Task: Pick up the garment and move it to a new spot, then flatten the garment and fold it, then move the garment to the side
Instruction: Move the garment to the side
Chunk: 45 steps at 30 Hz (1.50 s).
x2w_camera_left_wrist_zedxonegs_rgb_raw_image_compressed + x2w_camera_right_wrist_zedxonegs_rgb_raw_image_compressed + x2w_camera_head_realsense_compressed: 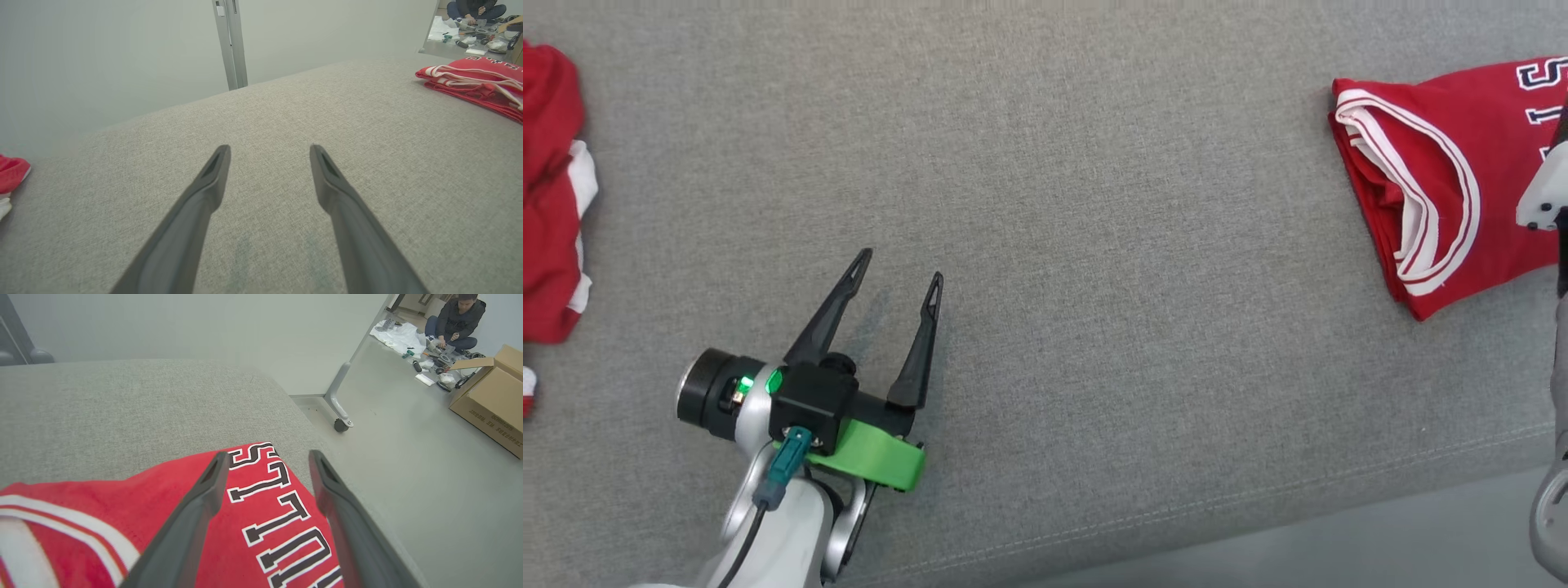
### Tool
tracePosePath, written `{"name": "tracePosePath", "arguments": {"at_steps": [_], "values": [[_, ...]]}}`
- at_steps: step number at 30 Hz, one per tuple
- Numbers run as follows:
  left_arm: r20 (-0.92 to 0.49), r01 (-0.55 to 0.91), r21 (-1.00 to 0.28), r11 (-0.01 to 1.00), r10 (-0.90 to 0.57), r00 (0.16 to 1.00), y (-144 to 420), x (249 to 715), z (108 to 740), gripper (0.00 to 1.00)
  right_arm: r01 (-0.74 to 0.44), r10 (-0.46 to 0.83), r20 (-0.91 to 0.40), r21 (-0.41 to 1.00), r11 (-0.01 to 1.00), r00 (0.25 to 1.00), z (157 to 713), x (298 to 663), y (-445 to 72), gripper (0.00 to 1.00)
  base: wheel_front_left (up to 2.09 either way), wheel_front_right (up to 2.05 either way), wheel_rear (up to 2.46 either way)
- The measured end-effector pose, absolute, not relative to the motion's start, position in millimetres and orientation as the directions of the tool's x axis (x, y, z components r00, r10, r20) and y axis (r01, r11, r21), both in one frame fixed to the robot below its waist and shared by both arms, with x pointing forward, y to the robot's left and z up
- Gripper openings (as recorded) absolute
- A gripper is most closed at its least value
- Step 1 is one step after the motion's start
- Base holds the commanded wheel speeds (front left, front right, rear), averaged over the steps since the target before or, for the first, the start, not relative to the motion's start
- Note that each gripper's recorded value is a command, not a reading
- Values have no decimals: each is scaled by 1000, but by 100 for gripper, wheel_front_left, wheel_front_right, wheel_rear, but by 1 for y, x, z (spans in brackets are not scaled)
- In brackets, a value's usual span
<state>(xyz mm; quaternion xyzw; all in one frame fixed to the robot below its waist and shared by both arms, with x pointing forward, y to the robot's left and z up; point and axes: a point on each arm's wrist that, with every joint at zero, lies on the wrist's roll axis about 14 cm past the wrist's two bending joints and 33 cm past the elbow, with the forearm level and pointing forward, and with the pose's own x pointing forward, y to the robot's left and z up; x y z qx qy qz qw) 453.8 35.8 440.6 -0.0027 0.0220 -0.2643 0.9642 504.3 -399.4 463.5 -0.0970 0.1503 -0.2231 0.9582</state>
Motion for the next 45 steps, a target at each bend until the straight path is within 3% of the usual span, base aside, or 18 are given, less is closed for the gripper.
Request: {"name": "tracePosePath", "arguments": {"at_steps": [6, 10, 18, 27, 31, 38, 45], "values": [[-15, 417, -32, 909, -417, 909, 62, 440, 458, 100, 285, -306, -190, -130, 950, 933, 474, 515, -333, 100, 0, 0, 0], [34, 269, -63, 961, -267, 963, 94, 439, 481, 100, 225, -233, -113, -78, 971, 966, 498, 516, -303, 100, 0, 0, 0], [51, 49, -133, 990, -43, 998, 147, 415, 497, 100, 121, -122, 28, 26, 992, 992, 527, 484, -256, 100, 0, 0, 0], [56, 117, -115, 987, -111, 992, 145, 380, 505, 100, 11, -21, 101, 99, 995, 995, 537, 441, -214, 100, 0, 0, 0], [54, 58, -91, 994, -53, 997, 166, 369, 505, 100, -51, 39, 112, 105, 993, 993, 541, 431, -189, 100, 0, 0, 0], [72, -3, -157, 988, 15, 997, 184, 349, 509, 100, -80, 66, 111, 131, 988, 992, 540, 410, -175, 100, 0, 0, 0], [72, 10, -126, 992, -1, 997, 188, 338, 507, 100, -76, 65, 72, 165, 983, 995, 523, 389, -174, 100, 0, 0, 0]]}}
